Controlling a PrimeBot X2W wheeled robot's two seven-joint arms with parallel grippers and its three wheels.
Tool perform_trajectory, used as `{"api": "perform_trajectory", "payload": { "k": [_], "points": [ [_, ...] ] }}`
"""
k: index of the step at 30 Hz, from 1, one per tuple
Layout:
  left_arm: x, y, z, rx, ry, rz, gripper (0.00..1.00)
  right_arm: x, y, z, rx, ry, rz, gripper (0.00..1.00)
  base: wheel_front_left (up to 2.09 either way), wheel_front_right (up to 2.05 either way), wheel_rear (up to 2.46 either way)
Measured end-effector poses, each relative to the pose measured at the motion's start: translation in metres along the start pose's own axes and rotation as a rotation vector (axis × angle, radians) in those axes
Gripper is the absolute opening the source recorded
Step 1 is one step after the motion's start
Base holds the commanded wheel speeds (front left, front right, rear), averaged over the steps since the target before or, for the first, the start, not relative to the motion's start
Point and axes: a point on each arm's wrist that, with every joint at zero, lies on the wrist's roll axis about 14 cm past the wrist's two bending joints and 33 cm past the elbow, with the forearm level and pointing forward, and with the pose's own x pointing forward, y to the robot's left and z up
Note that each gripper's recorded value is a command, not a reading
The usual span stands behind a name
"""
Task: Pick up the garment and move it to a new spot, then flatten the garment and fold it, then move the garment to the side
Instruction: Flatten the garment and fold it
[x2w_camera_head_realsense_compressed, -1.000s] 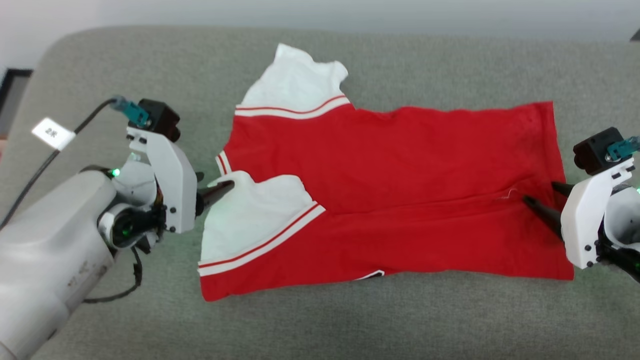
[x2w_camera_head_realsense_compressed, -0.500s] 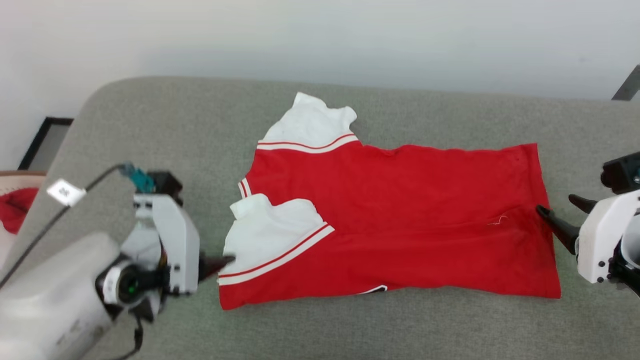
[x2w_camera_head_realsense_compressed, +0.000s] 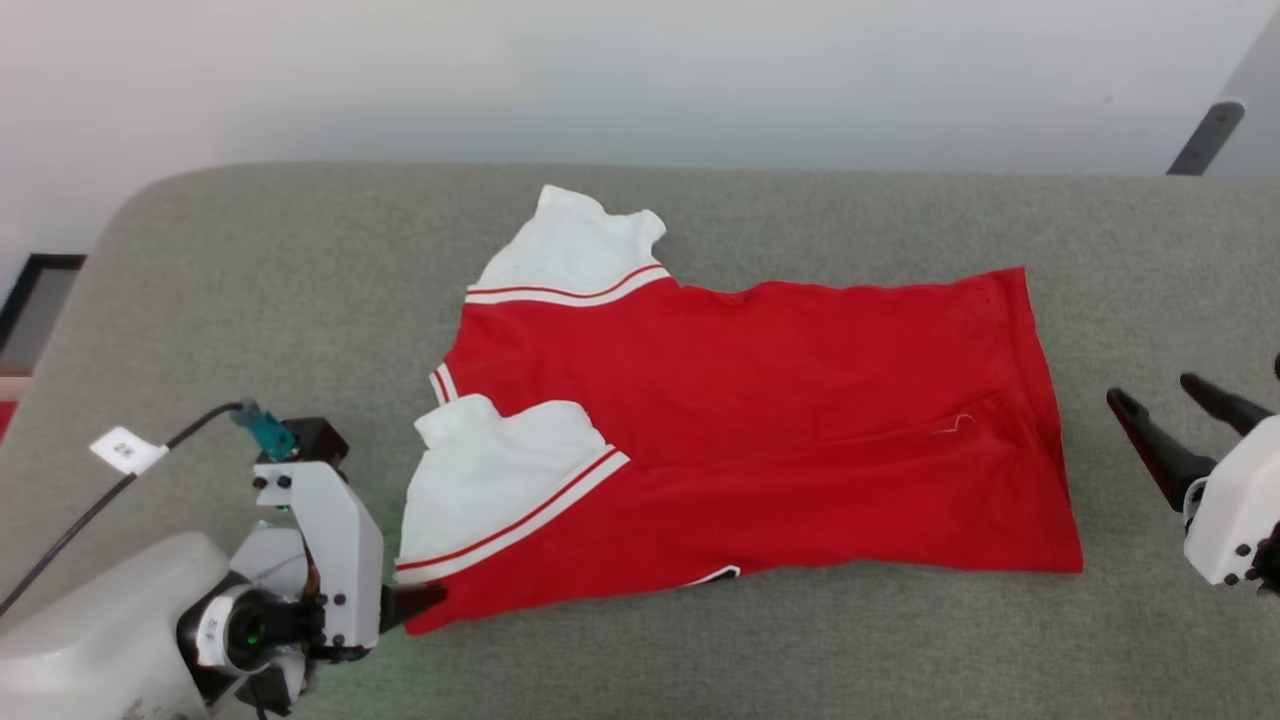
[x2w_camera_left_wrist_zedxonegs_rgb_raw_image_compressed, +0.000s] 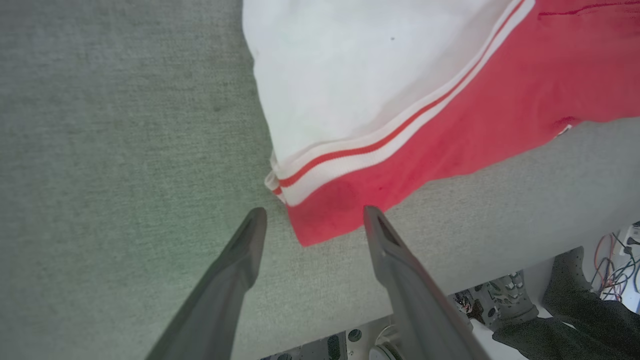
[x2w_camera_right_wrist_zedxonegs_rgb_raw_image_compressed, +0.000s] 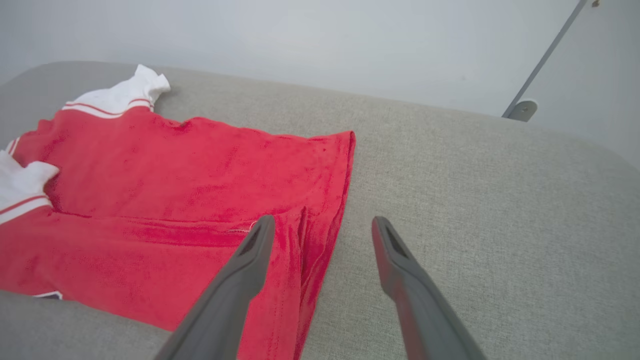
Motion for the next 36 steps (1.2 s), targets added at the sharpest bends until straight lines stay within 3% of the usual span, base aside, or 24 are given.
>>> {"api": "perform_trajectory", "payload": {
  "k": [9,12,13,14,15,36],
  "points": [
    [0.024,0.009,-0.006,-0.054,0.051,-0.002,1.00,-0.025,-0.005,0.030,0.003,-0.242,-0.081,1.00,0.00,0.00,0.00],
    [0.029,0.012,-0.006,-0.065,0.063,-0.002,1.00,-0.031,-0.007,0.024,0.021,-0.256,-0.111,1.00,0.00,0.00,0.00],
    [0.030,0.012,-0.007,-0.069,0.069,-0.008,0.63,-0.032,-0.007,0.020,0.033,-0.251,-0.116,1.00,0.00,0.00,0.00],
    [0.031,0.013,-0.007,-0.076,0.072,-0.009,0.42,-0.033,-0.008,0.016,0.043,-0.241,-0.122,1.00,0.00,0.00,0.00],
    [0.032,0.014,-0.007,-0.071,0.075,-0.014,0.00,-0.033,-0.007,0.011,0.052,-0.224,-0.124,1.00,0.00,0.00,0.00],
    [0.056,0.021,0.012,-0.034,0.079,-0.052,0.00,0.017,0.007,-0.090,0.171,0.323,-0.053,1.00,0.00,0.00,0.00]
  ]
}}
